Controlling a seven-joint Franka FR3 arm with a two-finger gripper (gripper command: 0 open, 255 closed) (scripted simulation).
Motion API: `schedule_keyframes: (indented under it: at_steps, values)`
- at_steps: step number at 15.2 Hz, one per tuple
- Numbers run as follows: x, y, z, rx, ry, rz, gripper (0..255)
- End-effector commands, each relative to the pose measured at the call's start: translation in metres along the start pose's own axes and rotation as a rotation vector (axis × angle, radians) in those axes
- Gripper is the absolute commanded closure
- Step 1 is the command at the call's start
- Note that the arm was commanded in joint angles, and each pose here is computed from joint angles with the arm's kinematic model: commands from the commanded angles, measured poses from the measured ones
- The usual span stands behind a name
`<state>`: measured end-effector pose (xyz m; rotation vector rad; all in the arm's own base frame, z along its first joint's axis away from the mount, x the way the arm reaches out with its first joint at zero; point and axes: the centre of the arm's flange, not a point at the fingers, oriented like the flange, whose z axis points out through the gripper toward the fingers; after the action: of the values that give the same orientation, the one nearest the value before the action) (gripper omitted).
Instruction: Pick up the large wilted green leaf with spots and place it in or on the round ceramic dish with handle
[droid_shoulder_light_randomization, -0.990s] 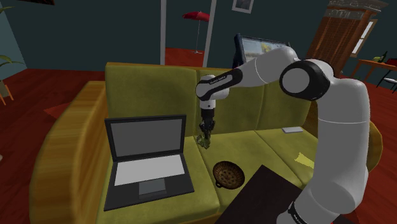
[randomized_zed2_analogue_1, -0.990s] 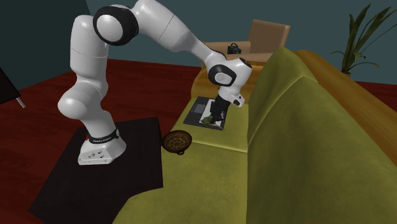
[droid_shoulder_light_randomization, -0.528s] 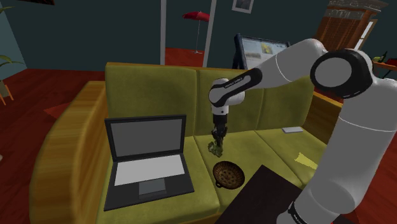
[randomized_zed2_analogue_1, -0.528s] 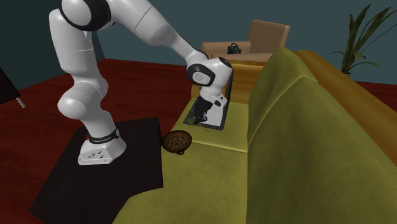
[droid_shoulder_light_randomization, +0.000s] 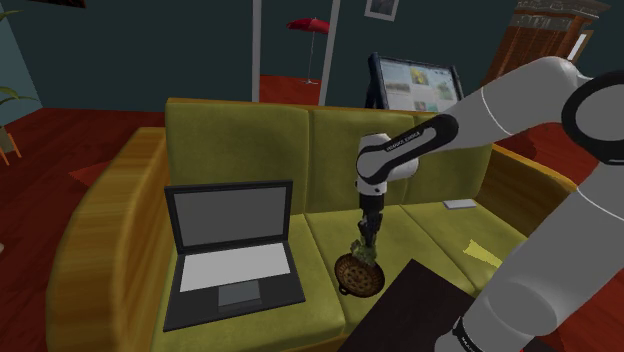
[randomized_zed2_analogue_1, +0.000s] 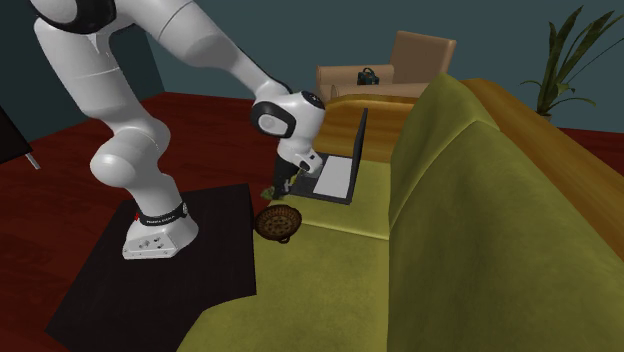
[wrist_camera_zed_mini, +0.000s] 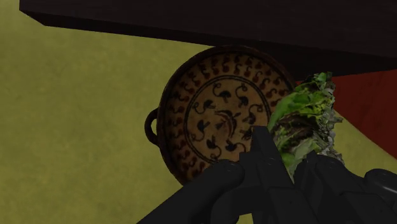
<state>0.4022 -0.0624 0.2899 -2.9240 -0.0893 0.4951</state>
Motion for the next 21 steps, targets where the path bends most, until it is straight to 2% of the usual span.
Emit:
schedule_keyframes:
  at_steps: [1,15,21]
  values:
    - [-0.014,-0.001,0.007,0.000,0.000,0.000,255]
    - [0.010,0.013,0.076,0.000,0.000,0.000,255]
    - [0.011,0.013,0.079,0.000,0.000,0.000,255]
